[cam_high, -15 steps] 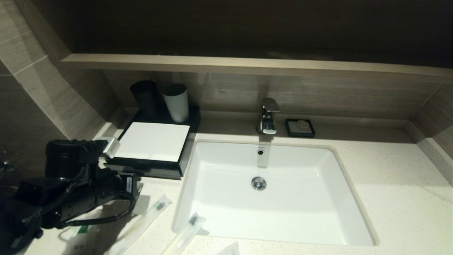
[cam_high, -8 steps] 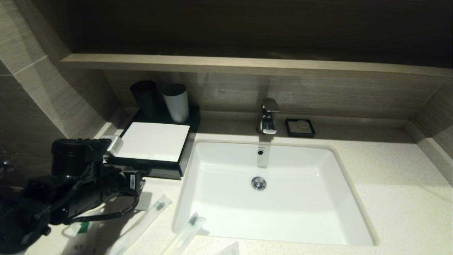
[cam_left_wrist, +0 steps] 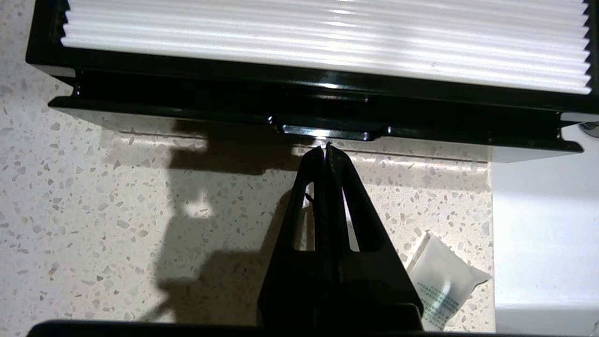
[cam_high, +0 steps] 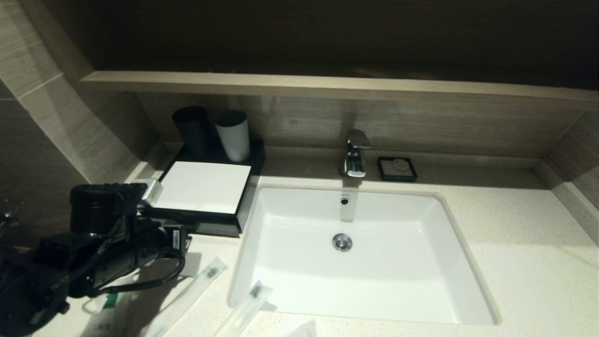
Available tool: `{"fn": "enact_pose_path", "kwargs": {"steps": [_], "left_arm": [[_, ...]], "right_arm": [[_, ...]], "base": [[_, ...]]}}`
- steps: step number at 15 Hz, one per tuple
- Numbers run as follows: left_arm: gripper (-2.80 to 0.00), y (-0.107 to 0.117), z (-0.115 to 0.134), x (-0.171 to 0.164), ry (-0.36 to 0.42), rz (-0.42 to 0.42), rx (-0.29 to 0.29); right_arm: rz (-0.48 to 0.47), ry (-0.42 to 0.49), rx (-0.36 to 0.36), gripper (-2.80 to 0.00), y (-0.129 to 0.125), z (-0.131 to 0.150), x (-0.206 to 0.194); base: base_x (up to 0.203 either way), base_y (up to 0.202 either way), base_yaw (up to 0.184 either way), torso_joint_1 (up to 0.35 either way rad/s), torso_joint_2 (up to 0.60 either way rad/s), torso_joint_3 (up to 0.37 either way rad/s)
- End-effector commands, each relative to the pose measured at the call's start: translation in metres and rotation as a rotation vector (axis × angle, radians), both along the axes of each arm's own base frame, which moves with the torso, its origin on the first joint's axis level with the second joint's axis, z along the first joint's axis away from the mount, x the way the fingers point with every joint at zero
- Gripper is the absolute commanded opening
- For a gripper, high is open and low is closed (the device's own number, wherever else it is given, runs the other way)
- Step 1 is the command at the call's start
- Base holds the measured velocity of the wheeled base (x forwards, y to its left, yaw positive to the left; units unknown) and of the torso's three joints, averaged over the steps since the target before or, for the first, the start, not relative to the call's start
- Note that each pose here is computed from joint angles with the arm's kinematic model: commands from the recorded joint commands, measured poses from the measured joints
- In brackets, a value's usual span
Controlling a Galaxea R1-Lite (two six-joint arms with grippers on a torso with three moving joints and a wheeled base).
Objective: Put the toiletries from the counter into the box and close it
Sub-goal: Open the drawer
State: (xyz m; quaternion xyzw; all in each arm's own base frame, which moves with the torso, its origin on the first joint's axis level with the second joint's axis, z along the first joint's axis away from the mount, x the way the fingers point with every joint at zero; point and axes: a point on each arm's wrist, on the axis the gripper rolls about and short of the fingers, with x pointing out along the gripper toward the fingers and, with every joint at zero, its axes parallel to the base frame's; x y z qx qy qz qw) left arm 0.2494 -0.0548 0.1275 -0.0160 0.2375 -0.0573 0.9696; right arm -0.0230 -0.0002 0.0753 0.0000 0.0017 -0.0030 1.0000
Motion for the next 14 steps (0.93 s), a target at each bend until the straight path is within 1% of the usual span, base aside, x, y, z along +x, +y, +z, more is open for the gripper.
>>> {"fn": "enact_pose_path", "kwargs": {"steps": [1,3,7,10,14], "left_arm": [[-2.8,-0.0019,0.0011,0.0016,-0.022,0.004,0.0],[-2.8,-0.0047,0.001,0.0016,-0.034,0.002,0.0],[-2.8,-0.0069,-0.0029,0.002,-0.022,0.0,0.004],[-2.8,-0.0074,-0.002,0.0039,-0.045,0.001,-0.001],[-2.8,-0.0079,-0.0047,0.0071,-0.057,0.014,0.002]], "right_arm": [[0.0,0.001,0.0,-2.8,0.0,-0.0001,0.0001],[0.0,0.001,0.0,-2.8,0.0,-0.0001,0.0001],[0.0,0.001,0.0,-2.8,0.0,-0.0001,0.0001],[0.0,0.001,0.0,-2.8,0.0,-0.0001,0.0001],[0.0,0.001,0.0,-2.8,0.0,-0.0001,0.0001]], "base": [[0.0,0.0,0.0,0.0,0.0,0.0],[0.0,0.0,0.0,0.0,0.0,0.0],[0.0,0.0,0.0,0.0,0.0,0.0],[0.0,0.0,0.0,0.0,0.0,0.0],[0.0,0.0,0.0,0.0,0.0,0.0]]}}
